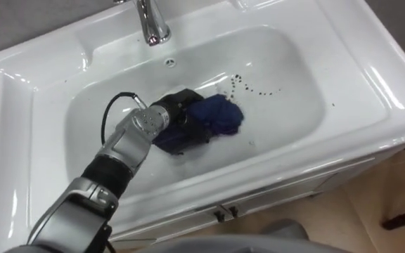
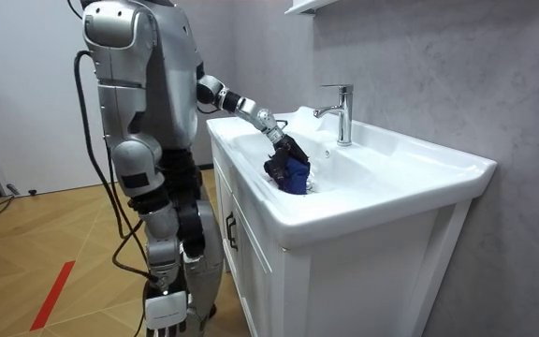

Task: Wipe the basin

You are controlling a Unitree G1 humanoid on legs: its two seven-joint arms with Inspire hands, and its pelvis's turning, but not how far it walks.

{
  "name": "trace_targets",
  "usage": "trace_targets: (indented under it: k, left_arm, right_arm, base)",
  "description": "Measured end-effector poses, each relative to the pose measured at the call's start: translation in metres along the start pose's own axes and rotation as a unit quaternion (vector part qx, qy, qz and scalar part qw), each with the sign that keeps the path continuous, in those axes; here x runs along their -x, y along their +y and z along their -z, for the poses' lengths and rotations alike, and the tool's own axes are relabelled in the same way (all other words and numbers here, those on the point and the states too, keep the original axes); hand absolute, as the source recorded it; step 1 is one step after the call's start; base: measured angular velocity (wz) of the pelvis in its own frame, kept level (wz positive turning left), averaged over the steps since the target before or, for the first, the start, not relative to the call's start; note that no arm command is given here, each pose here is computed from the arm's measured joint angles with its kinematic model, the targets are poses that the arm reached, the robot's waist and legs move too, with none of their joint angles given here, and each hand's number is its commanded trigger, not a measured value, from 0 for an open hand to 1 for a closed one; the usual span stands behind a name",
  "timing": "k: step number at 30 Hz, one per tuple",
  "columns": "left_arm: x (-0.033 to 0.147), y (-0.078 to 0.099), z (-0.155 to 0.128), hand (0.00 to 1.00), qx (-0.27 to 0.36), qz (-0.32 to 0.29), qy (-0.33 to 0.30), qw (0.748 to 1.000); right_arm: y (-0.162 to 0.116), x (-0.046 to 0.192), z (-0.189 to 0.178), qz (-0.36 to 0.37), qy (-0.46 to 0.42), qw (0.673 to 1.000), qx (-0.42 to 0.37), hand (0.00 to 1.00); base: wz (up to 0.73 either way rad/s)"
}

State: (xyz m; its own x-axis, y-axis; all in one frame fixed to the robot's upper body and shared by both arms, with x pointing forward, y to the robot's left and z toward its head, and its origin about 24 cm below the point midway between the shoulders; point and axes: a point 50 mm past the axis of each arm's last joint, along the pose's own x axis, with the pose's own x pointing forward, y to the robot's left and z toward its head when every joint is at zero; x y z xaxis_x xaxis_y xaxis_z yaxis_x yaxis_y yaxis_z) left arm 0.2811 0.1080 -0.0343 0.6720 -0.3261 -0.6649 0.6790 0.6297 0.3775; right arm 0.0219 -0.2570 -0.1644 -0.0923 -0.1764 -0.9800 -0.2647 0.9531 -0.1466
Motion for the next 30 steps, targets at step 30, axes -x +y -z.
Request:
trace_targets:
  k: [30]
  left_arm:
    - [-0.002, 0.003, -0.037, 1.0, -0.086, -0.06, -0.063, 0.993]
  right_arm:
    - [-0.012, 0.0, 0.008, 0.027, -0.018, 0.996, -0.08, 0.0]
  base:
    - [-0.06]
